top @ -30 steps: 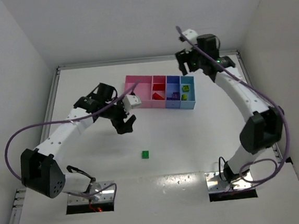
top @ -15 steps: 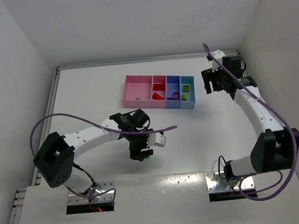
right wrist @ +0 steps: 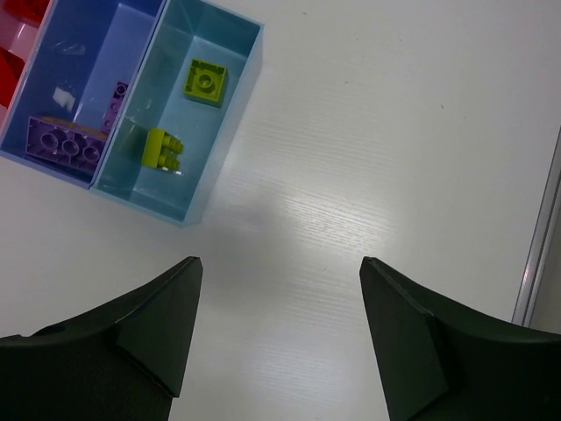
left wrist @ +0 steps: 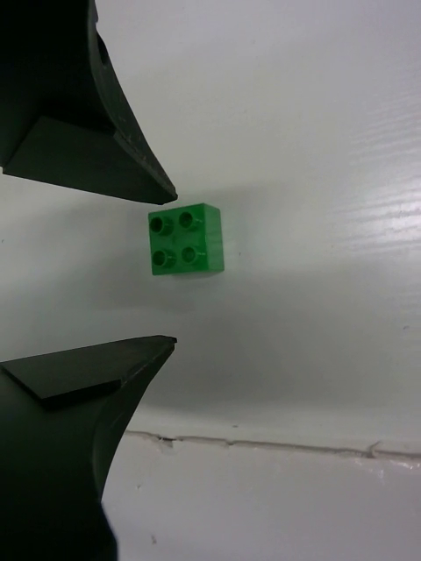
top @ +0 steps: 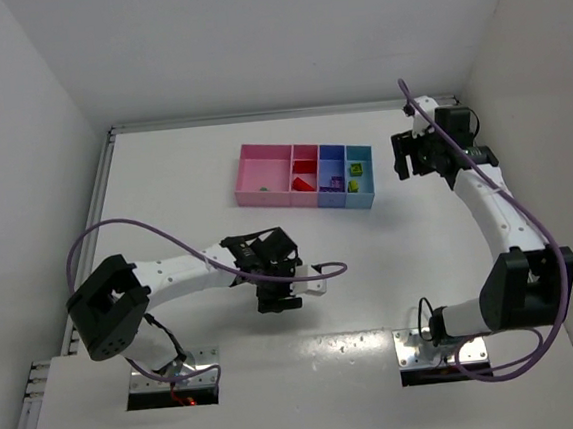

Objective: Sort the legos into containers by color

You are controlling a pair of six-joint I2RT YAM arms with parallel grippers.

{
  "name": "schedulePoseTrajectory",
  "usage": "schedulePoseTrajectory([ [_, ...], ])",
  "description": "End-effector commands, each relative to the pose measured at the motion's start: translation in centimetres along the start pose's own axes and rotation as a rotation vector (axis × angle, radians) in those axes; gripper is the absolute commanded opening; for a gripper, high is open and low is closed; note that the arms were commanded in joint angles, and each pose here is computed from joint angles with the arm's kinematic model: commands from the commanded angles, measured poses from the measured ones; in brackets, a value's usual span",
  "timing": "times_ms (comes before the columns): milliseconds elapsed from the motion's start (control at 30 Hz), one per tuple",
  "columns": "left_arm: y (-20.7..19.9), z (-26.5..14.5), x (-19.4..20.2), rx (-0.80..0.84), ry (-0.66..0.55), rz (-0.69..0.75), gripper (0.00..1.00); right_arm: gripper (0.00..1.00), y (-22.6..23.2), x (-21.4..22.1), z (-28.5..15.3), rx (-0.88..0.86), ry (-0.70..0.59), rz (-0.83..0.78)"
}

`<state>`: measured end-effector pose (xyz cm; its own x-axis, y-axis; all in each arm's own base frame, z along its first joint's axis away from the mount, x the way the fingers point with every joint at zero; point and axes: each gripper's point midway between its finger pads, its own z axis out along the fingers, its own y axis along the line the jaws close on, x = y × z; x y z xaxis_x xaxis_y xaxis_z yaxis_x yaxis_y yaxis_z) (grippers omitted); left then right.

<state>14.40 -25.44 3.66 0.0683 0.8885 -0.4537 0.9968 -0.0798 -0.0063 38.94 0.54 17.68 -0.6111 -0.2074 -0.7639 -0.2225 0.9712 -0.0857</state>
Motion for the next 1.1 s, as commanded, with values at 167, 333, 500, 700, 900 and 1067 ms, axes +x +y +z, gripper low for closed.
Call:
schedulePoseTrajectory([
  [167, 1.5, 0.4, -1.2, -0.063, -0.026, 0.019, 0.68, 0.74, -0.2, -0.6, -0.3, -0.023, -0.03, 0.026],
  [333, 1.3, 0.7, -1.1, -0.05, -0.023, 0.026, 0.68, 0.74, -0.9, -0.2, -0.1, -0.011, -0.02, 0.039],
  [500, 1.2, 1.4, -0.5, -0.032, 0.002, 0.026, 0.68, 0.74, -1.0, -0.2, 0.3, -0.024, -0.015, 0.047],
  [700, 1.3, 1.9, -0.2, -0.022, 0.005, 0.015, 0.66, 0.74, -1.0, 0.3, 0.4, -0.028, -0.006, 0.064],
  [900, 2.1, 2.2, 0.0, -0.023, 0.016, 0.002, 0.58, 0.74, -0.8, 0.5, 0.9, -0.048, -0.002, 0.066],
  [1067, 2.4, 2.4, 0.2, -0.021, 0.024, -0.009, 0.4, 0.74, -0.7, 0.5, 0.9, -0.048, -0.002, 0.075],
])
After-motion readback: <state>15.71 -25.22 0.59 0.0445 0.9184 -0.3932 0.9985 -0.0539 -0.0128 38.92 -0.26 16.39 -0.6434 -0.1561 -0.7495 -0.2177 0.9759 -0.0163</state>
